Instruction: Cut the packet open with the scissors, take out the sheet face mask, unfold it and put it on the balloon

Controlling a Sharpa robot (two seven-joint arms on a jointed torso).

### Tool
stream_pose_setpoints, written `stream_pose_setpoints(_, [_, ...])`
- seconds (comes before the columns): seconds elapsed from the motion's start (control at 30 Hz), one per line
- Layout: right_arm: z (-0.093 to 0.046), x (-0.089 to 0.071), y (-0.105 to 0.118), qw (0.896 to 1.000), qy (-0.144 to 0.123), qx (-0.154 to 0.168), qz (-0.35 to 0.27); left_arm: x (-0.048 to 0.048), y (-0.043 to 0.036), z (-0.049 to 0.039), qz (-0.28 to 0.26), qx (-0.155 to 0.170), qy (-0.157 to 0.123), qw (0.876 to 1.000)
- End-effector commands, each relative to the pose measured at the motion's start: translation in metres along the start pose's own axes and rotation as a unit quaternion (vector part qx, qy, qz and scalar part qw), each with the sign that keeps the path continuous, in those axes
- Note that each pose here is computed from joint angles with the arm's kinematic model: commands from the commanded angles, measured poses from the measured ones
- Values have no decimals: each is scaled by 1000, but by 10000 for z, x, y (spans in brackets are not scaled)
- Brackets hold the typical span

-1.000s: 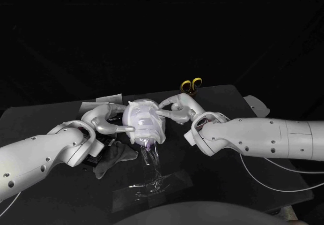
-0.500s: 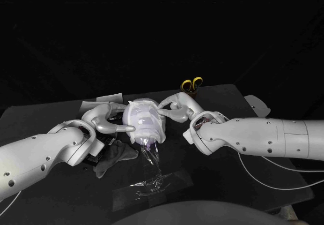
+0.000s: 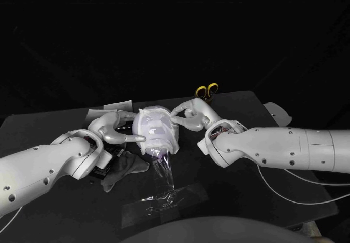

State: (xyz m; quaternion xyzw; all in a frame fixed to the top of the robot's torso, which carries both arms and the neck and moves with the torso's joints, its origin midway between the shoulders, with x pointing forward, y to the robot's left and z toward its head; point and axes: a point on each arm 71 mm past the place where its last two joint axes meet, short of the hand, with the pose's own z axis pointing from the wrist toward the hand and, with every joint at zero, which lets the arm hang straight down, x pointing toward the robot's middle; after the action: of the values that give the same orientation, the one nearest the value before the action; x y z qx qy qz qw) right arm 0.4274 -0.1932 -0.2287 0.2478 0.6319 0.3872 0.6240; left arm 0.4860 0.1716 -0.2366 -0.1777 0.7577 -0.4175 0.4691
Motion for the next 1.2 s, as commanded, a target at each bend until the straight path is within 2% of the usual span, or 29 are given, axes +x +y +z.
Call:
stream_pose_setpoints(0.03, [-3, -15, 5, 1000, -6, -5, 4, 18, -11, 3, -1, 1, 6, 1000])
stream_pose_setpoints(0.33, [55, -71, -42, 1000, -9, 6, 5, 18, -11, 3, -1, 0, 5, 1000])
stream_pose_setpoints(0.8, [169, -74, -100, 1000, 1, 21, -3, 22, -14, 5, -2, 0, 6, 1000])
stream_pose_setpoints(1.2, [237, -89, -103, 1000, 2, 17, -8, 23, -14, 6, -1, 0, 6, 1000])
